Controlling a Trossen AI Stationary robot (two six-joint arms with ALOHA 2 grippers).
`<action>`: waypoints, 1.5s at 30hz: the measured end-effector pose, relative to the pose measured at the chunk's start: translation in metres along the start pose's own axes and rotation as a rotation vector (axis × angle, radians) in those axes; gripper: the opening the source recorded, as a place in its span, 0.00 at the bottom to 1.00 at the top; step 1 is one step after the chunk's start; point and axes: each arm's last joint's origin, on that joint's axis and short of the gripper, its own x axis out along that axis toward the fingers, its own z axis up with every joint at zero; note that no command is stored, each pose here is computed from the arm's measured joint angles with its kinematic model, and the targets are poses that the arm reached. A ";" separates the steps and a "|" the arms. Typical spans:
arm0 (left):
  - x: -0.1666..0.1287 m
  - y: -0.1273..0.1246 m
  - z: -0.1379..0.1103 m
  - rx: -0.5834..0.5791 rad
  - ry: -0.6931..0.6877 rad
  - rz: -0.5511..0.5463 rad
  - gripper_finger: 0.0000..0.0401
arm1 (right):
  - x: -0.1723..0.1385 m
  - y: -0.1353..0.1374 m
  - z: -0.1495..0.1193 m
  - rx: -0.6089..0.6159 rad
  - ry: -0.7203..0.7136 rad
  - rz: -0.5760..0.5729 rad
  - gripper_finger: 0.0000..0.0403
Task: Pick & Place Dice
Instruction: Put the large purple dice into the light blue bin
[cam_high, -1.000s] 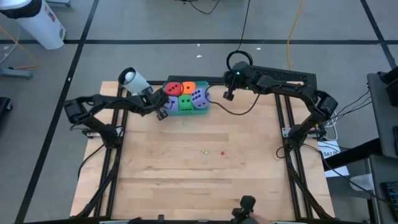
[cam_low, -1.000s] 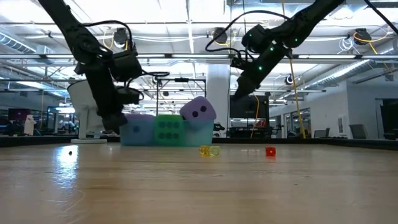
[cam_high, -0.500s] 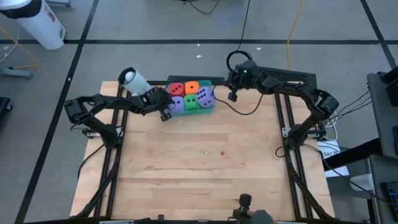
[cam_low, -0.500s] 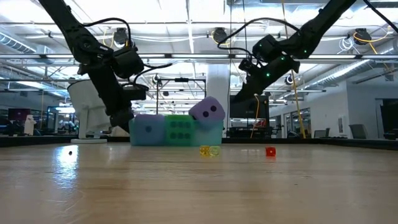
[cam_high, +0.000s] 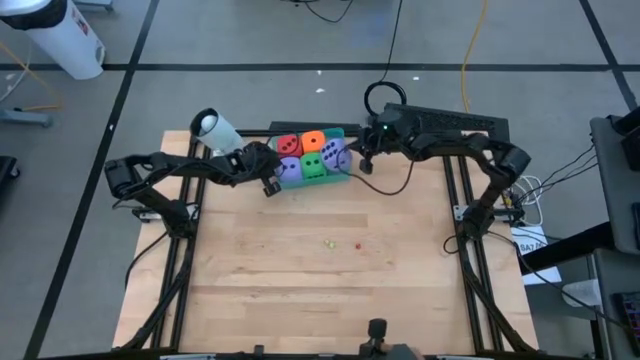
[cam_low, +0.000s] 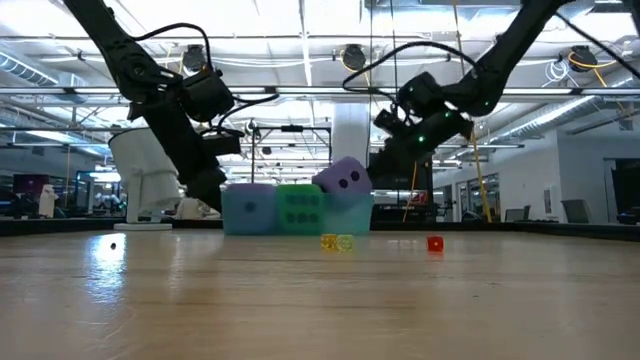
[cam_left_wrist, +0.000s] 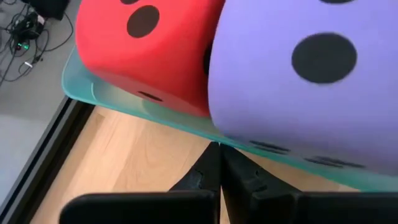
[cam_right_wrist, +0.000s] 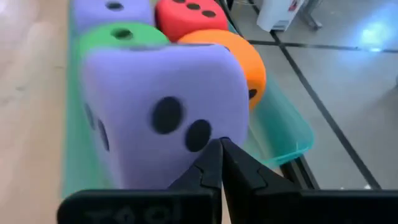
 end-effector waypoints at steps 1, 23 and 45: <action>0.001 0.000 0.000 0.001 0.000 0.004 0.01 | 0.006 0.001 -0.003 -0.012 -0.001 0.002 0.00; 0.021 -0.024 -0.005 0.162 0.068 -0.071 0.01 | 0.014 0.041 -0.006 0.011 0.185 0.155 0.00; 0.013 -0.047 -0.004 0.180 0.094 0.025 0.01 | -0.047 0.098 0.056 -0.140 0.298 -0.194 0.00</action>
